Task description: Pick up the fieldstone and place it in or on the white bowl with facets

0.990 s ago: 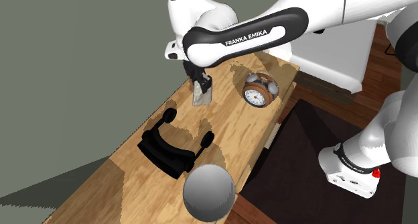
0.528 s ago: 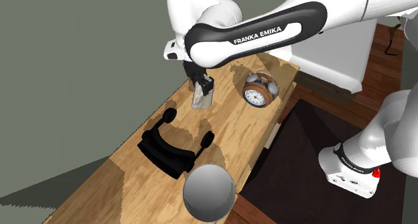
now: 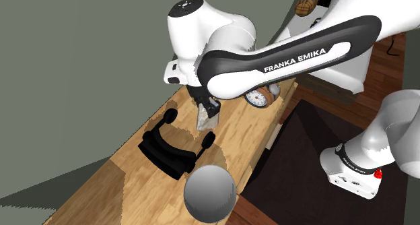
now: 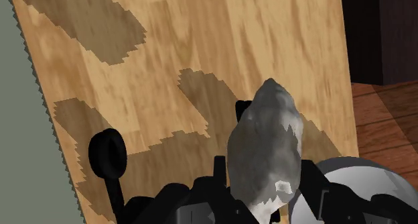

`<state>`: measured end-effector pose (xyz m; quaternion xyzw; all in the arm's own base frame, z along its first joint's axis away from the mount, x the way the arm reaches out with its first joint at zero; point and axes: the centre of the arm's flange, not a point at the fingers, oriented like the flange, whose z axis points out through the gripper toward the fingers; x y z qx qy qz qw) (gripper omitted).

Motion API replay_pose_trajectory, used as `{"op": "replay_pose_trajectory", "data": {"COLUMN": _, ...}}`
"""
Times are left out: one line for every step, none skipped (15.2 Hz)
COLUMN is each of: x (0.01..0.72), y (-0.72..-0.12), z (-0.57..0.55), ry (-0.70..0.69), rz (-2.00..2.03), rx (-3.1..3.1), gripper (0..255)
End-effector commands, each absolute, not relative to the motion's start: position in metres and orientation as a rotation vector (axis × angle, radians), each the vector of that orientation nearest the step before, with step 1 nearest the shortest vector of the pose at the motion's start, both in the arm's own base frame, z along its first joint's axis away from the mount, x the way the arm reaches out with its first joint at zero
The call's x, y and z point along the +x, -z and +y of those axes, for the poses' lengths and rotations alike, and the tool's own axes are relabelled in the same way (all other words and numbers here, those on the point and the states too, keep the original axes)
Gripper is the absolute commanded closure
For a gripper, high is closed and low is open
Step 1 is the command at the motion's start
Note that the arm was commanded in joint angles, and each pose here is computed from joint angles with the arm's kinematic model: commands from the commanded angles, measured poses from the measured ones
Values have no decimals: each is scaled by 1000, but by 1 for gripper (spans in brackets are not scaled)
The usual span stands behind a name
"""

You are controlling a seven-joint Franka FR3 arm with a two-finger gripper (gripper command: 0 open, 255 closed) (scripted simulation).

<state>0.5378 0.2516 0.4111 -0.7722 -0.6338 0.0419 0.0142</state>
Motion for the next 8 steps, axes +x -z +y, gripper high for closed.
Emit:
{"op": "replay_pose_trajectory", "data": {"x": 517, "y": -412, "z": 271, "ry": -129, "rz": -1972, "rx": -2406, "gripper": 255}}
{"op": "replay_pose_trajectory", "data": {"x": 507, "y": -413, "z": 280, "ry": -129, "rz": -1972, "rx": -2406, "gripper": 255}}
{"op": "replay_pose_trajectory", "data": {"x": 498, "y": -414, "z": 289, "ry": -129, "rz": -1972, "rx": -2406, "gripper": 255}}
{"op": "replay_pose_trajectory", "data": {"x": 488, "y": -414, "z": 298, "ry": -129, "rz": -1972, "rx": -2406, "gripper": 255}}
{"op": "replay_pose_trajectory", "data": {"x": 479, "y": -415, "z": 307, "ry": -129, "rz": -1972, "rx": -2406, "gripper": 255}}
{"op": "replay_pose_trajectory", "data": {"x": 469, "y": -416, "z": 317, "ry": -129, "rz": -1972, "rx": -2406, "gripper": 255}}
{"op": "replay_pose_trajectory", "data": {"x": 460, "y": -417, "z": 326, "ry": -129, "rz": -1972, "rx": -2406, "gripper": 255}}
{"op": "replay_pose_trajectory", "data": {"x": 450, "y": -418, "z": 335, "ry": -129, "rz": -1972, "rx": -2406, "gripper": 255}}
